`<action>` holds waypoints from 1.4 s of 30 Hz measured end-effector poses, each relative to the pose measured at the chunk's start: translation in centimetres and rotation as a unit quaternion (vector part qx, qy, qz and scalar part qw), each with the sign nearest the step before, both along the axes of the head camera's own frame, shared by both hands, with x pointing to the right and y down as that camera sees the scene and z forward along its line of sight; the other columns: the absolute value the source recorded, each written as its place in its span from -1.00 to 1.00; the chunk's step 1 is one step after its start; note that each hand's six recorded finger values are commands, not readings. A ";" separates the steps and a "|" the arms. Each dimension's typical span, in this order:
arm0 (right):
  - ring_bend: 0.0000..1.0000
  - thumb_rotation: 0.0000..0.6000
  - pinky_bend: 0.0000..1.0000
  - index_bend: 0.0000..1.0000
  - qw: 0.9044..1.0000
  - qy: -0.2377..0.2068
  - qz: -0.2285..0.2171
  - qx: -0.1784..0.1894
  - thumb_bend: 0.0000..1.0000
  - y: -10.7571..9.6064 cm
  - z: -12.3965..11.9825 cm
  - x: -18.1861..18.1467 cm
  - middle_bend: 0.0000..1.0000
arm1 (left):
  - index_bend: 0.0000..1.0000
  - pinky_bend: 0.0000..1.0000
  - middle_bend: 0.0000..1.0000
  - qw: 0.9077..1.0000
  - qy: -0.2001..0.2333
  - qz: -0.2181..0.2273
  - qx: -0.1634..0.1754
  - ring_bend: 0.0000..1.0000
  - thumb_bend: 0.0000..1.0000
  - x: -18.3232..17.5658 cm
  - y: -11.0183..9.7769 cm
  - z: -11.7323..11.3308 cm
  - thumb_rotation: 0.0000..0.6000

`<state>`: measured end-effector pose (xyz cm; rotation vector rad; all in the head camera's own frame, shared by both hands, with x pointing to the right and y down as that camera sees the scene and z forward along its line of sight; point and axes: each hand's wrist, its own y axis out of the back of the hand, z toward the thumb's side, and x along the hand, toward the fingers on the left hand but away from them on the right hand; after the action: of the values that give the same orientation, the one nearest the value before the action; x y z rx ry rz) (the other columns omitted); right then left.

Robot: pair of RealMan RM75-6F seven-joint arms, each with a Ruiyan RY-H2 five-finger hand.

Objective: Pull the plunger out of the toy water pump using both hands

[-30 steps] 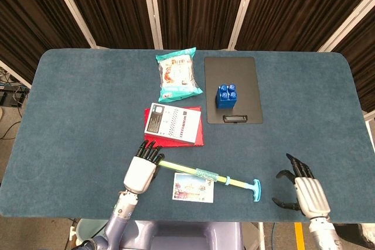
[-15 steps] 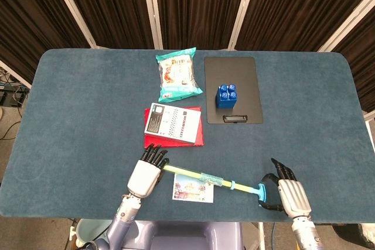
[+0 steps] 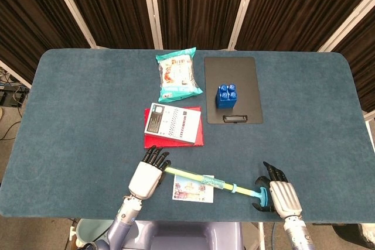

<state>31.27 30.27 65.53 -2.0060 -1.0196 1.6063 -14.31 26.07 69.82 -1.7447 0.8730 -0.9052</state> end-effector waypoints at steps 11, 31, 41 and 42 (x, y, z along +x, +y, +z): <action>-1.00 1.00 -0.85 -0.15 1.000 -0.003 -0.001 -0.019 -0.62 0.4 1.6 -0.1 -0.87 | 0.46 -0.68 -0.49 1.000 0.002 -0.005 -0.007 -0.70 0.09 0.2 -0.2 0.2 1.00; -1.00 1.00 -0.85 0.04 0.999 -0.026 0.005 -0.043 -0.22 0.6 2.7 -0.3 -0.79 | 0.46 -0.67 -0.48 0.999 0.019 -0.018 -0.022 -0.70 0.10 0.3 -0.6 0.2 1.00; -1.00 1.00 -0.85 0.04 0.997 -0.042 0.010 -0.059 -0.21 1.1 3.1 -0.4 -0.79 | 0.46 -0.68 -0.47 0.999 0.027 -0.024 -0.029 -0.70 0.10 0.3 -1.0 0.4 1.00; -1.00 1.00 -0.85 0.04 0.997 -0.043 0.010 -0.060 -0.21 1.1 3.1 -0.4 -0.79 | 0.46 -0.68 -0.47 0.999 0.028 -0.025 -0.030 -0.70 0.10 0.3 -1.0 0.4 1.00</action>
<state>30.87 31.37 68.66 -2.1679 -0.9972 1.6407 -14.00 25.06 70.23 -1.8135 0.9372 -0.9273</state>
